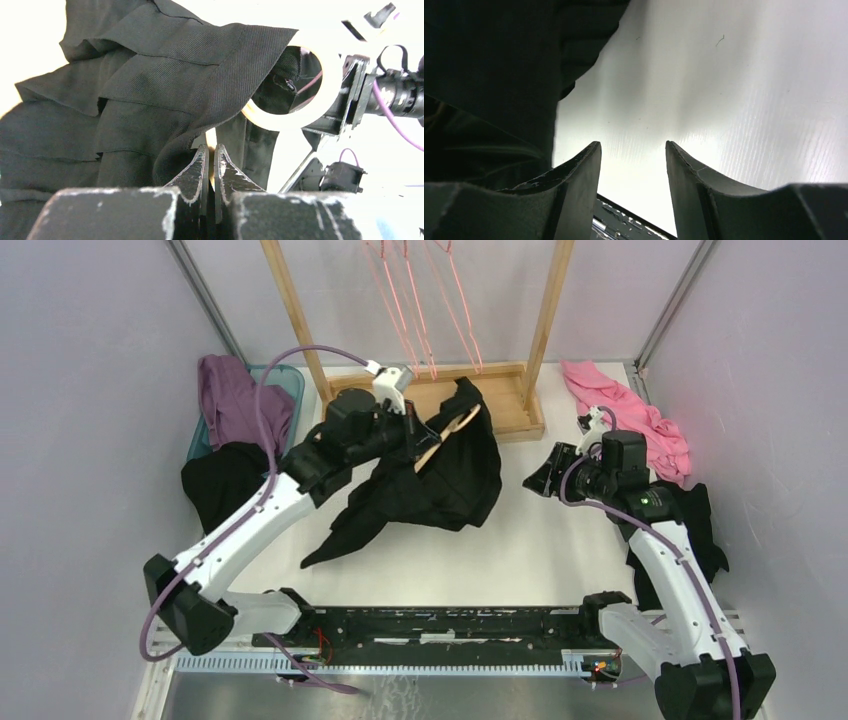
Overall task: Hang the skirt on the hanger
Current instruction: Pick up the skirt from the center of the board.
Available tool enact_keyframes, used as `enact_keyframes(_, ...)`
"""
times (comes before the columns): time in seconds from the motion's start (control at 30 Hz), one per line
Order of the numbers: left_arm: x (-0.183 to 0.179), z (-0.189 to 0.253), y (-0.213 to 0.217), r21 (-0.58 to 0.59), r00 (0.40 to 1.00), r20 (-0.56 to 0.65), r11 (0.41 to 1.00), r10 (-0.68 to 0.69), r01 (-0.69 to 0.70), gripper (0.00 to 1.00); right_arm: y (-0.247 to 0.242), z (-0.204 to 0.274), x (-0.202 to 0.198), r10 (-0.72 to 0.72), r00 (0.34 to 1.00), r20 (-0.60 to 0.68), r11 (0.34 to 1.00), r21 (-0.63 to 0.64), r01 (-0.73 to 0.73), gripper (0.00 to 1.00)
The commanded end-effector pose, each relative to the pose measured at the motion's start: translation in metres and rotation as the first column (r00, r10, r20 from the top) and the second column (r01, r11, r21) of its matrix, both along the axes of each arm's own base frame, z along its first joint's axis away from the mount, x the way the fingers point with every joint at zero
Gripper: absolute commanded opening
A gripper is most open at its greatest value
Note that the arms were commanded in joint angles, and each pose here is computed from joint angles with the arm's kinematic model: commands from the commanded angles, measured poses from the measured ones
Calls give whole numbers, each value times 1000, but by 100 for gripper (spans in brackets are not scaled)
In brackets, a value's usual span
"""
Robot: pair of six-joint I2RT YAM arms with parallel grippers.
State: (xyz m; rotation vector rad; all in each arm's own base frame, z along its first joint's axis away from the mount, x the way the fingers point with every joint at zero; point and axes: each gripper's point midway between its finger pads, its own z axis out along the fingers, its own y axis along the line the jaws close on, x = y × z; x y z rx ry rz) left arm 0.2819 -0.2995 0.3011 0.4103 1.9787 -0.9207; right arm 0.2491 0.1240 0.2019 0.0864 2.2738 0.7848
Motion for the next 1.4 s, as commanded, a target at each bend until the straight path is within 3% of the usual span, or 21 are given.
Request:
enact_keyframes(0.0,4,67,29,-136,987,112,986,115,-99,3,-1,31,6,-11,996,89,1000,10,10,56)
enact_keyframes(0.6,-34,141,92,-273,958,120,936,261,-221,3,5,61,3,10,991,136,998,52,-17,56)
enact_keyframes(0.83,-48,127,80,-257,983,70,956,167,-144,3,38,138,14,121,934,335,964,186,-191,56)
enact_keyframes(1.07,-54,106,62,-262,998,25,964,62,-54,3,78,175,13,273,856,439,937,82,-341,52)
enact_keyframes(1.37,-55,96,51,-262,1000,1,965,7,-6,3,126,193,10,389,766,512,905,-59,-421,57)
